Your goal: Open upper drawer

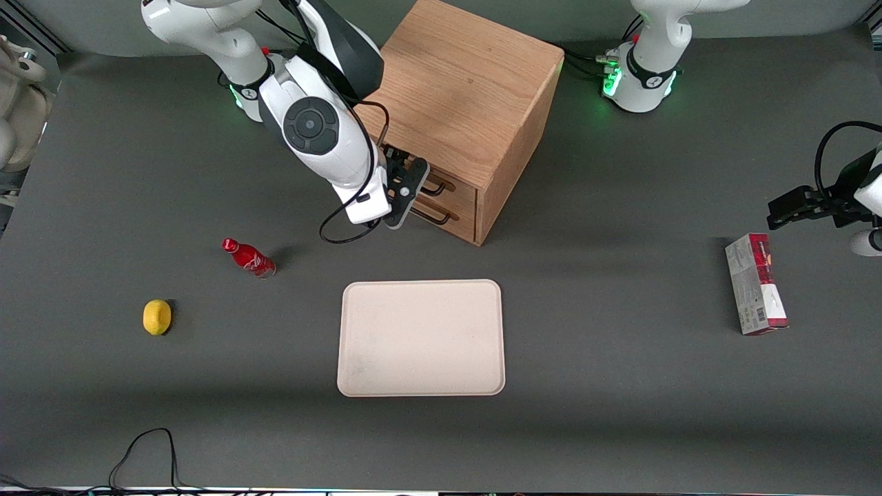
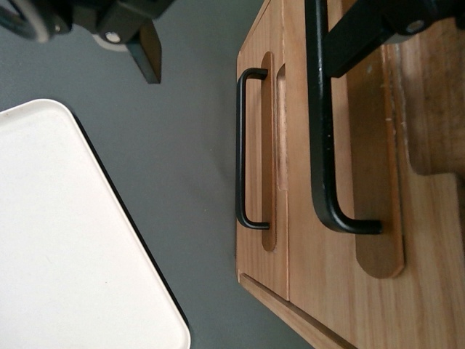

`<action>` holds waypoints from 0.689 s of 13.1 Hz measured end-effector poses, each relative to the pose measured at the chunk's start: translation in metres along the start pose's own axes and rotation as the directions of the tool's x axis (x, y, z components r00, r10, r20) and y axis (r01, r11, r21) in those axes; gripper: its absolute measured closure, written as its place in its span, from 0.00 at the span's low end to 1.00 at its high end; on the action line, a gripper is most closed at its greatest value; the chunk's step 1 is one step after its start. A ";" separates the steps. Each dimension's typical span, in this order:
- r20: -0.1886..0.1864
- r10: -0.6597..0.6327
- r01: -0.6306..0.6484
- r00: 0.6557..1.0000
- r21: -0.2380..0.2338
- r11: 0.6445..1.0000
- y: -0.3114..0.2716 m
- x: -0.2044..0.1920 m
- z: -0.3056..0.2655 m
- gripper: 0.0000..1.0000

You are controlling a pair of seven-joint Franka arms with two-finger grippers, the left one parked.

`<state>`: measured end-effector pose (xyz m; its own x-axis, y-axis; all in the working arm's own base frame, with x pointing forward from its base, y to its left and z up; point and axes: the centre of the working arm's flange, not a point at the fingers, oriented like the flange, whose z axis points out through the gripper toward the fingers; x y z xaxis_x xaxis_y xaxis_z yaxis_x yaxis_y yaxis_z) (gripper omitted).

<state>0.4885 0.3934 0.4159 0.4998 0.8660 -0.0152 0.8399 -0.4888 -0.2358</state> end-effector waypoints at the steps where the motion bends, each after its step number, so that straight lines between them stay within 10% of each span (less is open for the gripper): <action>1: 0.000 0.000 0.000 1.000 0.000 1.000 0.000 0.000 0.000 0.00; 9: -0.002 -0.058 0.058 0.998 -0.001 0.998 -0.001 0.000 -0.001 0.00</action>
<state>0.4882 0.3938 0.4172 0.4509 0.8926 0.0001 0.8675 -0.4382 -0.2354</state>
